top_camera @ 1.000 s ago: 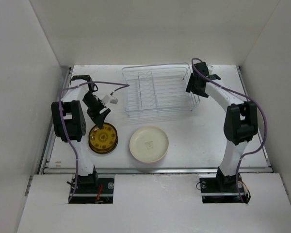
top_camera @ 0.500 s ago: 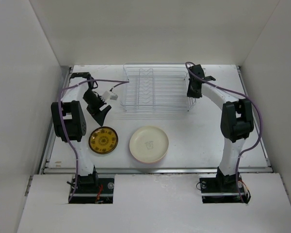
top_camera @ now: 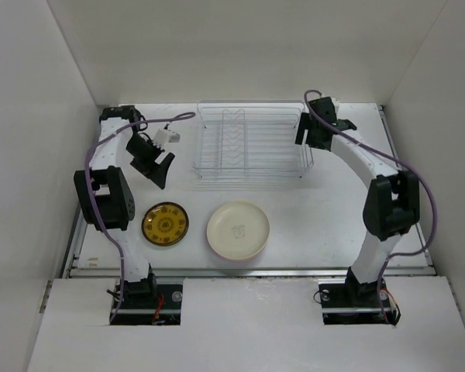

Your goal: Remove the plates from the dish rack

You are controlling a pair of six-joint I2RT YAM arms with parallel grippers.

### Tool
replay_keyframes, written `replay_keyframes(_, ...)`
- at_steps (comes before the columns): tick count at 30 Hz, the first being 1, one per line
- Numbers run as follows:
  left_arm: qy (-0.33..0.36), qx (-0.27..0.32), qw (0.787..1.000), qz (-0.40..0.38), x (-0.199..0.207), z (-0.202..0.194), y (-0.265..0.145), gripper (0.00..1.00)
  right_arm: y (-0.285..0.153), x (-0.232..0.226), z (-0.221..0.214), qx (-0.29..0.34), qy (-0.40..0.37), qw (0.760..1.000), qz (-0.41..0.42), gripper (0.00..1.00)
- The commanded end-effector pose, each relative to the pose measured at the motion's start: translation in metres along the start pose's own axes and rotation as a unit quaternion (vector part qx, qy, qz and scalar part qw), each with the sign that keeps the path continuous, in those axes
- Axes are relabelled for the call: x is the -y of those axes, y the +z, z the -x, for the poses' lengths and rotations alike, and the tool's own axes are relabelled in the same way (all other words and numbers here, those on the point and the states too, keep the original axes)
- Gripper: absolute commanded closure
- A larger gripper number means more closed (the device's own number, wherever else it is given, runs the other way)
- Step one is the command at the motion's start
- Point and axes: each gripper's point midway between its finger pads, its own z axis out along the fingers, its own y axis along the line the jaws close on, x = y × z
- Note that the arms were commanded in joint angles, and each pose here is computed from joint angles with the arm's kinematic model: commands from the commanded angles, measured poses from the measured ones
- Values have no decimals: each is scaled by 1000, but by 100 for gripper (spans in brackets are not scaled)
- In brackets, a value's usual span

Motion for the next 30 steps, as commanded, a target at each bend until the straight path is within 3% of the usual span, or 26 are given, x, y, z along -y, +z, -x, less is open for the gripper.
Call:
replay_keyframes(1,-98,83,989,73,4,10,-57,19,-81,9,86,142,42,989,28,6)
replay_keyframes(2,-169,117,973,109,-3,16,-71,19,-94,16,97,162,52,985,20,6)
replay_keyframes(3,-205,160,952,160,-30,21,-85,18,-117,23,109,187,64,980,24,0)
replay_keyframes(4,-242,181,934,192,-42,20,-98,18,-130,30,115,202,72,977,19,0)
replay_keyframes(7,-365,235,855,284,-73,-3,-147,13,-172,59,131,252,102,962,-11,0)
replay_keyframes(11,-451,282,774,344,-84,-32,-194,2,-214,95,135,299,137,943,-51,0)
replay_keyframes(12,-465,275,750,382,-86,-44,-206,0,-220,102,135,305,143,939,-61,0)
replay_keyframes(15,-482,267,703,449,-83,-67,-228,0,-246,128,132,336,172,921,-92,0)
replay_keyframes(22,-476,256,662,520,-71,-96,-245,0,-273,149,125,370,171,907,-103,0)
replay_keyframes(30,-470,272,655,526,-58,-100,-248,0,-283,154,122,382,179,902,-93,0)
